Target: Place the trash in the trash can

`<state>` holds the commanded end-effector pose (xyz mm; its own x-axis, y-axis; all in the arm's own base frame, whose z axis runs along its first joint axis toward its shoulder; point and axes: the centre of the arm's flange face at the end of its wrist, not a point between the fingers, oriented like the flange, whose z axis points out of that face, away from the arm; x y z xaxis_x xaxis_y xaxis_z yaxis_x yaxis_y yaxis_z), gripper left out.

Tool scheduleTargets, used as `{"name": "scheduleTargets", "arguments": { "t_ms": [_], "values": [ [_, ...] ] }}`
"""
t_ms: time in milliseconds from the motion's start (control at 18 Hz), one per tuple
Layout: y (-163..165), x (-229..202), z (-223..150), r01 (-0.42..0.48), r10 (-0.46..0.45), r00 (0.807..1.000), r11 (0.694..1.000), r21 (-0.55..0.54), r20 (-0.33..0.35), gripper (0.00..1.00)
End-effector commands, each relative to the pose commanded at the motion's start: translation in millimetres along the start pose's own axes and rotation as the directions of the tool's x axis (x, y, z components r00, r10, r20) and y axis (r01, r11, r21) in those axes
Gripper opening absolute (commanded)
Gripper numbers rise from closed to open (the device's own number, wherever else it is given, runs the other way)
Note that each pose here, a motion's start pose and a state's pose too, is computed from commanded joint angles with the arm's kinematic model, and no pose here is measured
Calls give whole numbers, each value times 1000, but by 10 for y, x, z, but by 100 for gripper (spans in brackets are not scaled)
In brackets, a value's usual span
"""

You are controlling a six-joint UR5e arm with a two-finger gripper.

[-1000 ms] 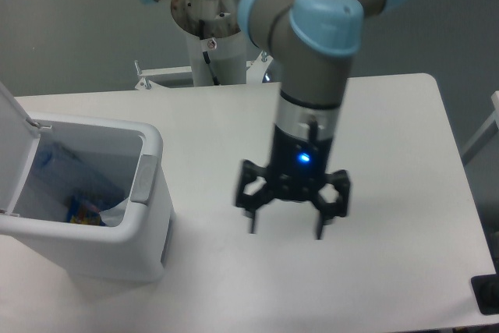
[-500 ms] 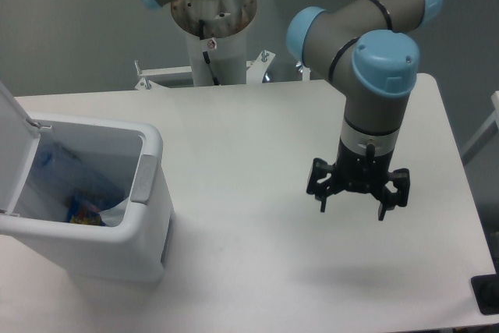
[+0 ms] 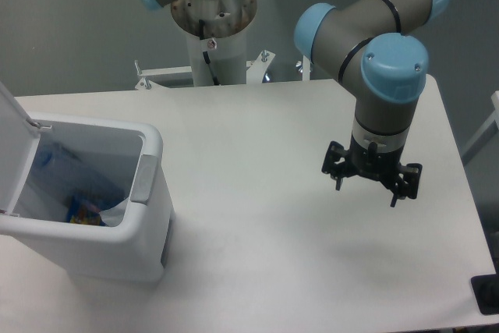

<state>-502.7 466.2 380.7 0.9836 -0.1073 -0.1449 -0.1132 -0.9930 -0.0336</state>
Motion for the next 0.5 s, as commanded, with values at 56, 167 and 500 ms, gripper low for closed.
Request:
{"name": "scheduleTargets", "arguments": {
  "t_ms": [56, 167, 500],
  "values": [
    [3, 5, 30, -14, 14, 1000, 1000, -7, -10, 100],
    [14, 5, 93, -58, 58, 998, 998, -26, -27, 100],
    [26, 2, 159, -89, 87, 995, 995, -44, -38, 100]
  ]
}}
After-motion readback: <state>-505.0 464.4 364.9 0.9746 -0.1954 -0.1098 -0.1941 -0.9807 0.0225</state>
